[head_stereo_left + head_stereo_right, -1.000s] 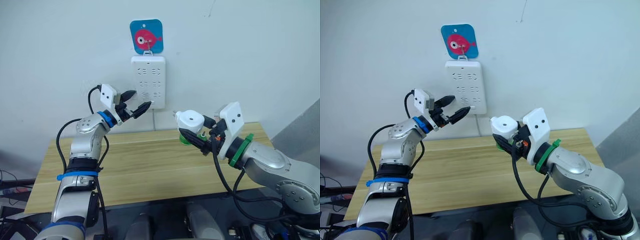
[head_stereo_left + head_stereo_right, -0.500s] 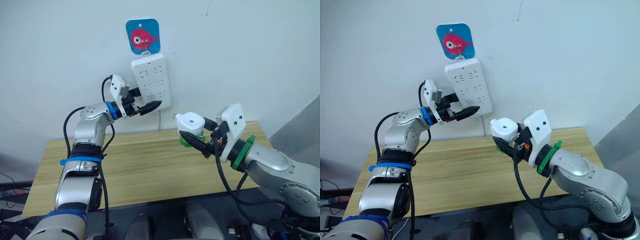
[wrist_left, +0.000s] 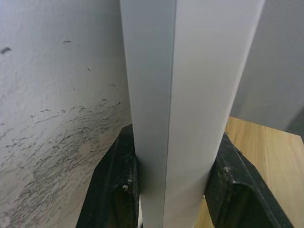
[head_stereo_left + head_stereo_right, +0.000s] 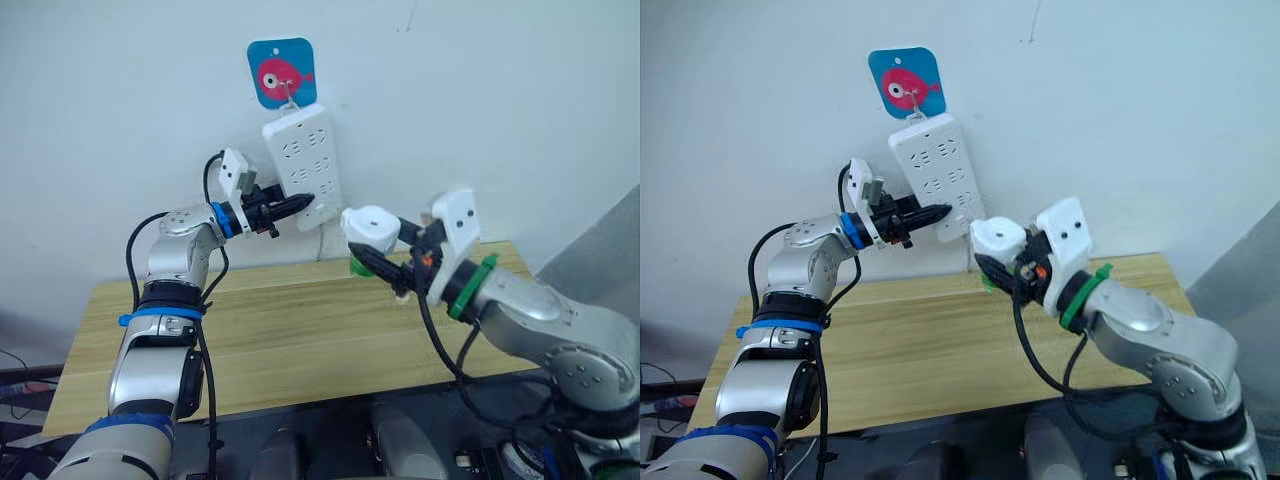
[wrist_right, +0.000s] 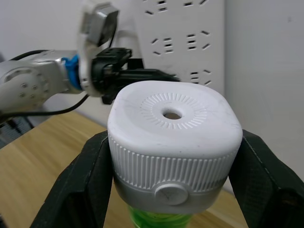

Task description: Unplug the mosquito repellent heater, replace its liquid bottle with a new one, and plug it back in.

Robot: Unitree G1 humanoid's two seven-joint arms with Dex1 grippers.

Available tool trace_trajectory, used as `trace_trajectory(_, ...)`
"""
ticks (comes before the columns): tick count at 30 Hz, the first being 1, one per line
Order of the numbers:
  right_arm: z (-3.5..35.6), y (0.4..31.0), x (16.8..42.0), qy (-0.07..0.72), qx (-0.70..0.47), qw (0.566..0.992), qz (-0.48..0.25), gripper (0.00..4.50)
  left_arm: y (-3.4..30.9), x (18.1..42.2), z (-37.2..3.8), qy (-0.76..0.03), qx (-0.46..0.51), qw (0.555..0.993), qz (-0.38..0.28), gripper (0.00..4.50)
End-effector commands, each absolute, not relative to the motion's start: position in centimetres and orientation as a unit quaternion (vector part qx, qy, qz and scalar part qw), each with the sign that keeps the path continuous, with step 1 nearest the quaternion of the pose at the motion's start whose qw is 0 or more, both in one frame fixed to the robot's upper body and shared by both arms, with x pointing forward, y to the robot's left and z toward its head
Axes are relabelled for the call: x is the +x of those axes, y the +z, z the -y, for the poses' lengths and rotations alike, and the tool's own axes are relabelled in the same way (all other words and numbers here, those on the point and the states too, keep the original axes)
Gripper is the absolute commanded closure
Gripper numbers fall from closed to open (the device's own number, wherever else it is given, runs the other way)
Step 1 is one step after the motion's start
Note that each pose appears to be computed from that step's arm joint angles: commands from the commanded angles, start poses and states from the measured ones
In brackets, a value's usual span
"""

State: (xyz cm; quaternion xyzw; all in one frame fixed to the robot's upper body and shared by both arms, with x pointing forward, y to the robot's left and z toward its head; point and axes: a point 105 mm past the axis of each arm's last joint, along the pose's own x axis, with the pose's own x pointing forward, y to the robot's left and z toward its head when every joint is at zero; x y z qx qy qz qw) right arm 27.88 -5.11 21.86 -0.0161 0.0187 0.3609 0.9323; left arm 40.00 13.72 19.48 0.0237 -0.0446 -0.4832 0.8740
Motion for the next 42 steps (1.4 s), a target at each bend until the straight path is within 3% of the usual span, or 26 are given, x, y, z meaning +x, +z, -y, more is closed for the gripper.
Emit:
trace_trajectory(1, 4.7, 22.4, 28.9, 0.334, -0.026, 0.942, -0.013, 1.48, 20.8, 40.0, -13.1, -0.488, 0.035, 0.87, 0.056, 3.19)
trace_trajectory(11, 2.5, 22.9, 31.8, 0.289, -0.032, 0.957, 0.007, 1.48, 20.7, 39.6, -12.8, -0.493, 0.033, 0.868, 0.051, 3.19)
trace_trajectory(42, 1.2, 22.0, 32.8, 0.299, -0.088, 0.949, 0.043, 1.48, 20.5, 39.1, -12.8, -0.495, 0.024, 0.868, 0.044, 3.19)
